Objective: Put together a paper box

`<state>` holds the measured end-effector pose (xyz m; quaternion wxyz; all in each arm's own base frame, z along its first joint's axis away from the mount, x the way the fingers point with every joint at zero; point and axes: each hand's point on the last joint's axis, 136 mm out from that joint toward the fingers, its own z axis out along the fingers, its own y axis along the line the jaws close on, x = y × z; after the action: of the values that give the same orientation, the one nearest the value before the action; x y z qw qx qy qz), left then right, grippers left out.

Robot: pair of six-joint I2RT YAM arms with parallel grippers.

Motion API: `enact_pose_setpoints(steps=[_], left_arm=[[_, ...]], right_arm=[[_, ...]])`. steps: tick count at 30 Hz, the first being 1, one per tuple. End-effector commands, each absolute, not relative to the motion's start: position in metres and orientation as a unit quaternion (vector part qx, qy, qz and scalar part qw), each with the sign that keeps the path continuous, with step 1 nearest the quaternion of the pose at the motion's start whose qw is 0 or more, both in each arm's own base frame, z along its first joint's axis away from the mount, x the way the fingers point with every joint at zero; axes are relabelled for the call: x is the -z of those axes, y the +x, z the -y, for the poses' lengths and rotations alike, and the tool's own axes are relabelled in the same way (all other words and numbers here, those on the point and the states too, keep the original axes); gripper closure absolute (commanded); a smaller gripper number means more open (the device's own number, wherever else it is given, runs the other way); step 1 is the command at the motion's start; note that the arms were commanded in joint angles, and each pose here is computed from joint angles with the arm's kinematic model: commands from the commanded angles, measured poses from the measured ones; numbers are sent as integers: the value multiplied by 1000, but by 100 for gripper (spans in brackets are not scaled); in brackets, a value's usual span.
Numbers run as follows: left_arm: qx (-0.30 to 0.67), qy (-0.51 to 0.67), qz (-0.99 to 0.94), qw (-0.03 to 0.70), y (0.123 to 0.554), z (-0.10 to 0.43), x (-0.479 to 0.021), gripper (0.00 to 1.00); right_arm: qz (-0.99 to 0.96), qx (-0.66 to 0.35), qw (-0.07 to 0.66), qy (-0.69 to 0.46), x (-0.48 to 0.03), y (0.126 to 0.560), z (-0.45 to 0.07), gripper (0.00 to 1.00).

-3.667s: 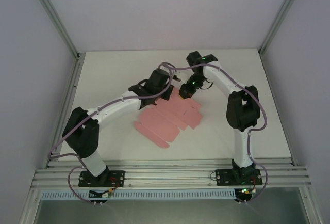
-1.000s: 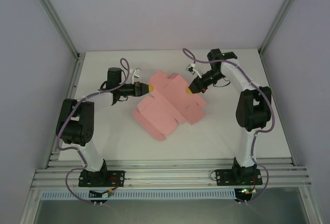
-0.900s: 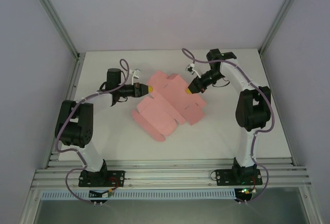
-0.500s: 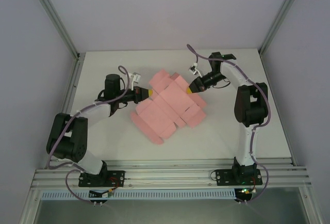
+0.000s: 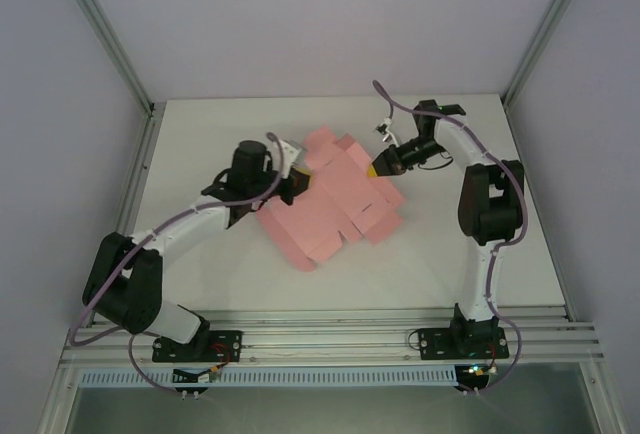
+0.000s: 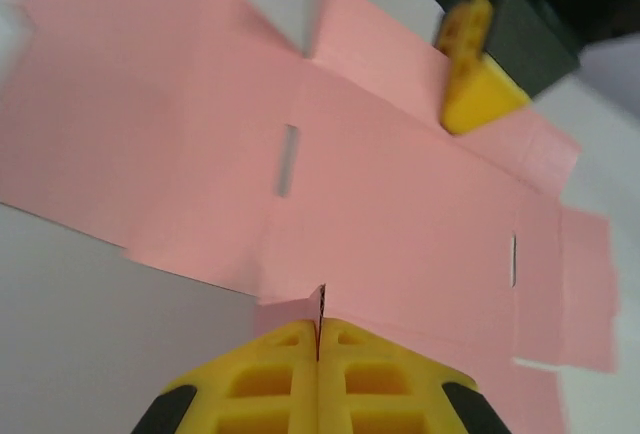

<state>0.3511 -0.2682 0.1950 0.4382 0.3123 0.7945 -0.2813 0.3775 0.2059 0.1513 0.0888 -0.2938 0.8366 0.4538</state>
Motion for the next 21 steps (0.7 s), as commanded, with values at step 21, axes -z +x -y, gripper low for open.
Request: enact_pose_setpoints(steps=[21], left_arm=[[-60, 496, -757, 422, 318, 320, -131, 78]], right_arm=[[-827, -398, 153, -367, -190, 364, -226, 100]])
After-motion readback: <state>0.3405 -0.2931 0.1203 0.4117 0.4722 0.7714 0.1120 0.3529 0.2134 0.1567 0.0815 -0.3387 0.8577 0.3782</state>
